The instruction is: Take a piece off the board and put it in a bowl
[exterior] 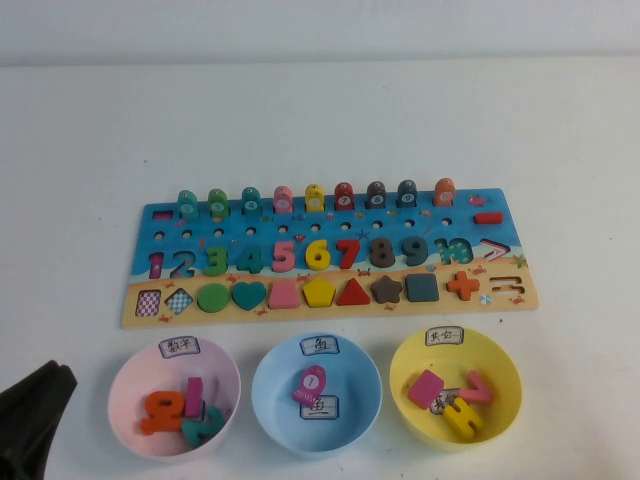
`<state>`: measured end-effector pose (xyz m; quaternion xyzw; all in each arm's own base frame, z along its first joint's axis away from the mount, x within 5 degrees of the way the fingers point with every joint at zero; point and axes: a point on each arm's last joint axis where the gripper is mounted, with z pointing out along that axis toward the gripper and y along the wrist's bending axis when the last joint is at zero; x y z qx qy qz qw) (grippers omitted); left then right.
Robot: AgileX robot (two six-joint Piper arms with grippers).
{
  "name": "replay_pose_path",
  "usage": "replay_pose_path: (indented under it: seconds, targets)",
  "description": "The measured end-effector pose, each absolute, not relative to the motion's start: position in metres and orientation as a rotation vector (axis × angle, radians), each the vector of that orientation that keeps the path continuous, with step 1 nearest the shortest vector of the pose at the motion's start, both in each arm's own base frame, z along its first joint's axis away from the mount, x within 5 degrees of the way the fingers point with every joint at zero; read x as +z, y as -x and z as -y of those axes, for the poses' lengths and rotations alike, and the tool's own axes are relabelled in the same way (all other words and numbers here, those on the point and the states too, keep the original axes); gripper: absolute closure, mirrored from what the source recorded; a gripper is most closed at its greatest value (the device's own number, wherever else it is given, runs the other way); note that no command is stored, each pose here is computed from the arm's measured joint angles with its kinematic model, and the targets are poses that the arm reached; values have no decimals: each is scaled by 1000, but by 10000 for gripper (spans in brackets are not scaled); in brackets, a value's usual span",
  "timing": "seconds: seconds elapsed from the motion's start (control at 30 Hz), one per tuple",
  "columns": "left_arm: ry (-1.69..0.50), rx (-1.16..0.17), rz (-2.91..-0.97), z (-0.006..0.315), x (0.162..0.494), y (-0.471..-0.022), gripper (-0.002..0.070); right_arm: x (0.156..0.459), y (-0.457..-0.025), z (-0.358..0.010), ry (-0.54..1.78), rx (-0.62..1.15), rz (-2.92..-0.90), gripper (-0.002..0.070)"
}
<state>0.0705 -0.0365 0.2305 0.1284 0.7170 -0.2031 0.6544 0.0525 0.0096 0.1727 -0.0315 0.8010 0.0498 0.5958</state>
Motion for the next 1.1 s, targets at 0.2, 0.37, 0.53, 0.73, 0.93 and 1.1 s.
replay_pose_path:
  seconds: [0.2,0.37,0.53,0.73,0.93,1.1]
  targets:
    - [-293,-459,-1634,37,224,-70,678,173,-52,-10,73,116,-1860,694]
    - [-296,-456,-1651,36,223,-70,678,173,-52,-10,73,116,-1860,694]
    - [-326,-427,-1662,36,221,-70,678,173,-52,-10,73,116,-1860,694]
    - [-367,-371,-1629,35,210,-69,678,173,-52,-10,73,116,-1860,694]
    - [-195,-273,-1573,21,203,-68,678,173,-52,-10,73,116,-1860,694]
    - [-99,-144,-1512,10,207,-63,678,173,-52,-10,73,116,-1860,694]
